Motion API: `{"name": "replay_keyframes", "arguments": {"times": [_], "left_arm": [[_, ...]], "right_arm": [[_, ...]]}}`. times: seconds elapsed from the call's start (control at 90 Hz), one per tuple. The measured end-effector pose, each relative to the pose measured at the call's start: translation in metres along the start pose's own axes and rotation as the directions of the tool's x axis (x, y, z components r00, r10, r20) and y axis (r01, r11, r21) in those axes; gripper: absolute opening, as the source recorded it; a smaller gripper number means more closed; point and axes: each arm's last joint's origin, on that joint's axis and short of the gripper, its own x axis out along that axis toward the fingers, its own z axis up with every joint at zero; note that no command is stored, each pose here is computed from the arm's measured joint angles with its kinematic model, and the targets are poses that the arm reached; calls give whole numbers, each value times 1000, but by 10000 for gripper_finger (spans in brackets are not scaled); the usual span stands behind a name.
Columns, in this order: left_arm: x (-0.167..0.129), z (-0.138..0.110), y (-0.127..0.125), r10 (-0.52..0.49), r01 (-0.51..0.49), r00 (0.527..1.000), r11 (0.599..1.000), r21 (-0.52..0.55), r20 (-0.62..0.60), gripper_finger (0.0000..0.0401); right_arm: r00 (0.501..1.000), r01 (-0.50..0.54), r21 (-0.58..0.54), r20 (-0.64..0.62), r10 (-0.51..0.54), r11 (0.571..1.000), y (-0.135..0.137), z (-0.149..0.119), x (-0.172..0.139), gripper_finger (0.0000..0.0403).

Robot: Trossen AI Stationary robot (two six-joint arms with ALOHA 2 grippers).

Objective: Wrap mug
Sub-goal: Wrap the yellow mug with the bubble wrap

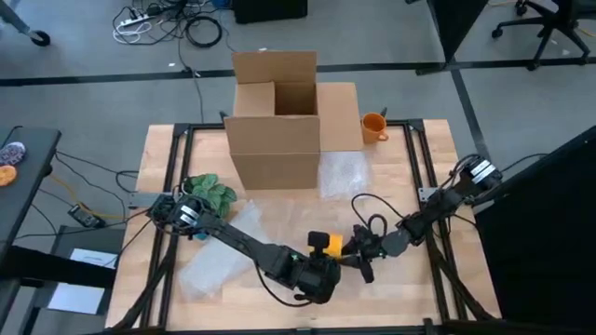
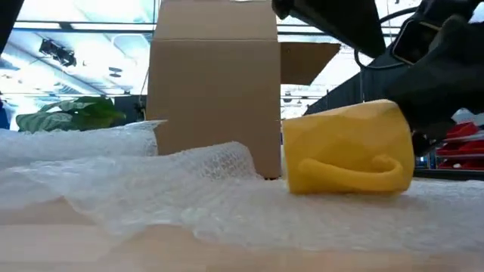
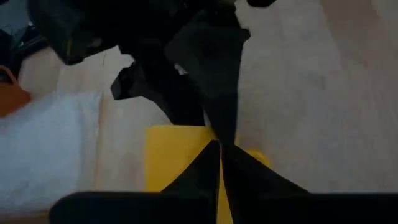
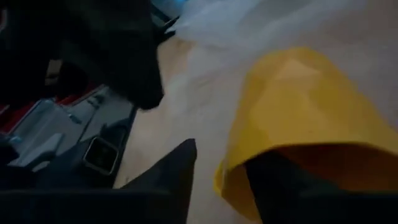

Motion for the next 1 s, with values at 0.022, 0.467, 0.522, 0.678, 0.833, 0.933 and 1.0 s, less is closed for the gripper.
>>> {"name": "replay_keyframes", "arguments": {"times": [0.022,0.467,0.522,0.678,0.833,0.933,1.0], "left_arm": [[0,0,0,0,0,1000,1000,0,0,2],[0,3,0,-2,2,1000,1000,9,29,2],[0,1,0,-1,0,1000,1000,17,12,2],[0,-1,0,4,-4,1000,1000,29,-12,2],[1,-1,2,12,-12,1000,1000,28,-12,2],[3,0,6,55,-55,998,998,16,-7,2],[7,-1,10,94,-93,996,996,4,-11,2]], "right_arm": [[1000,-1,0,-2,1,1000,0,0,-2,142],[996,20,29,-82,-18,999,-2,3,-34,183],[993,36,33,-114,-32,999,1,4,-38,177],[956,72,86,-291,-44,994,18,4,-49,165],[826,135,169,-563,-17,976,44,2,-60,162],[721,201,240,-692,22,950,58,-3,-63,162],[661,233,290,-747,68,928,69,-10,-63,162]]}}
